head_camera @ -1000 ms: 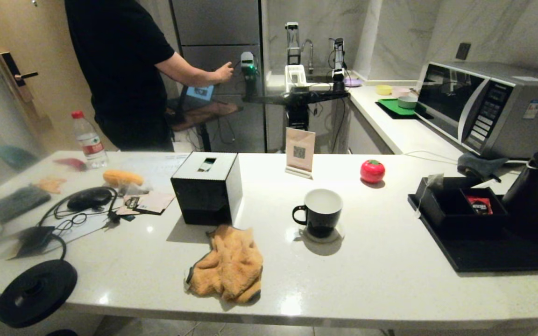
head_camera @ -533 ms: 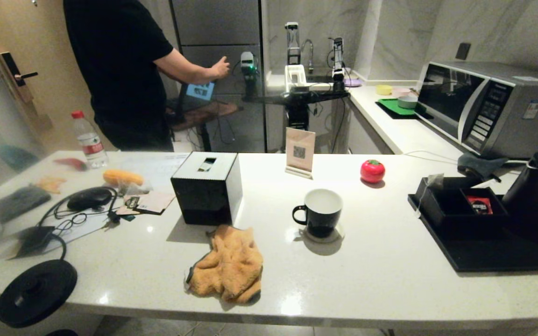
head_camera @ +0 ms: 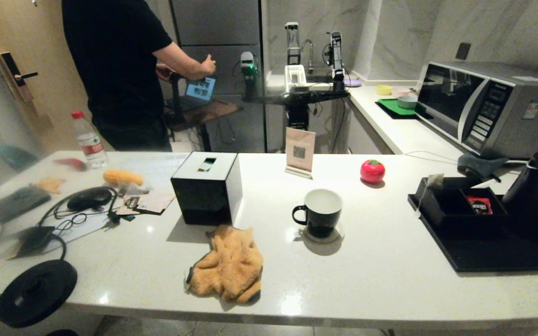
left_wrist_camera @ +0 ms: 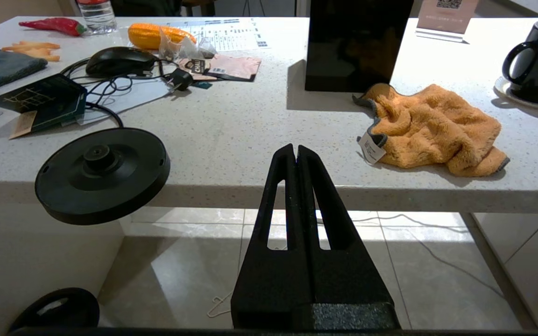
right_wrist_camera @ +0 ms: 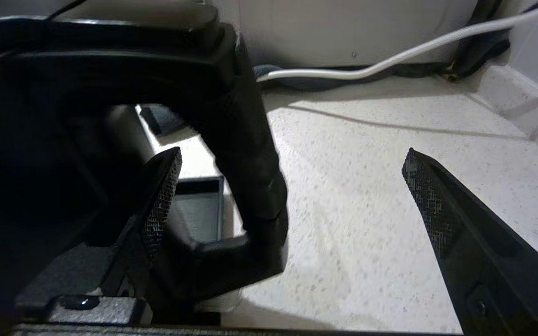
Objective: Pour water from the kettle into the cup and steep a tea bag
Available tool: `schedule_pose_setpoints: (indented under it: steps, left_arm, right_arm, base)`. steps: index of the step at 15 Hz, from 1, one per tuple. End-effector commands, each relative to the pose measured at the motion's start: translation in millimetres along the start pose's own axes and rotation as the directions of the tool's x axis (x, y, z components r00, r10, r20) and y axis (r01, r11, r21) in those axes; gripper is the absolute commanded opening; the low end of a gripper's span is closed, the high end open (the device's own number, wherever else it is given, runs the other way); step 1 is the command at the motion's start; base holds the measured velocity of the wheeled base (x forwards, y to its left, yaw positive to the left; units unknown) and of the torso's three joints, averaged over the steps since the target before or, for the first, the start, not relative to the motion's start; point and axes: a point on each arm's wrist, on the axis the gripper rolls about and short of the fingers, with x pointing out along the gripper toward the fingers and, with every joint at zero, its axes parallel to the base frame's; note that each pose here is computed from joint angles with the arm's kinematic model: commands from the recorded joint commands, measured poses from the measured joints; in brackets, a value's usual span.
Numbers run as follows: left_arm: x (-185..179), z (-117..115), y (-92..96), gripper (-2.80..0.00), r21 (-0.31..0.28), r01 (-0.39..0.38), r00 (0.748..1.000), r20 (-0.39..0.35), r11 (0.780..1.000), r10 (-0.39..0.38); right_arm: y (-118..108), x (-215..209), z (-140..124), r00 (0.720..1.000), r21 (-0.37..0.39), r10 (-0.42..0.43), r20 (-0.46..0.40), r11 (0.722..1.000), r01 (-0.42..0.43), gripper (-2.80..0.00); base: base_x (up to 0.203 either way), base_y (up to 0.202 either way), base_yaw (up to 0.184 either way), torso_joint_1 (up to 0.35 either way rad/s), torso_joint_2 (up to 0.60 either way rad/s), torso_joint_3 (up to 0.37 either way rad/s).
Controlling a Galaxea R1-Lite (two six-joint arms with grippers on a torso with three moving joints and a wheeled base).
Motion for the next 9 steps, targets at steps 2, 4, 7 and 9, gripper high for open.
schedule_pose_setpoints:
  steps: [2,4,7,9]
  left_arm:
    - [0,0,0.0,-2.80,-0.001,0.000,1.000,-0.001,1.000,0.000]
    - [0,0,0.0,-2.80,-0.001,-0.001,1.000,-0.001,1.000,0.001]
    - [0,0,0.0,-2.80,-0.001,-0.001,1.000,-0.001,1.000,0.001]
    - [0,0,0.0,-2.80,-0.002,0.001,1.000,-0.001,1.000,-0.001]
  right_arm:
    - [0,12,-5,1.000,-0.015,0.020,0.016,1.000,-0.020,0.00]
    - [1,17,-6,0.999,-0.022,0.028,0.025,0.999,-0.027,0.00]
    - [2,23,-9,0.999,-0.029,0.039,0.032,0.999,-0.038,0.00]
    - [3,28,-10,0.998,-0.034,0.046,0.038,0.998,-0.045,0.00]
  base:
    - [0.000,0.000,0.000,0.000,0.00,0.000]
    - [0.000,0.000,0.000,0.000,0.00,0.000]
    - [0.000,0.000,0.000,0.000,0.00,0.000]
    - [0.000,0.000,0.000,0.000,0.00,0.000]
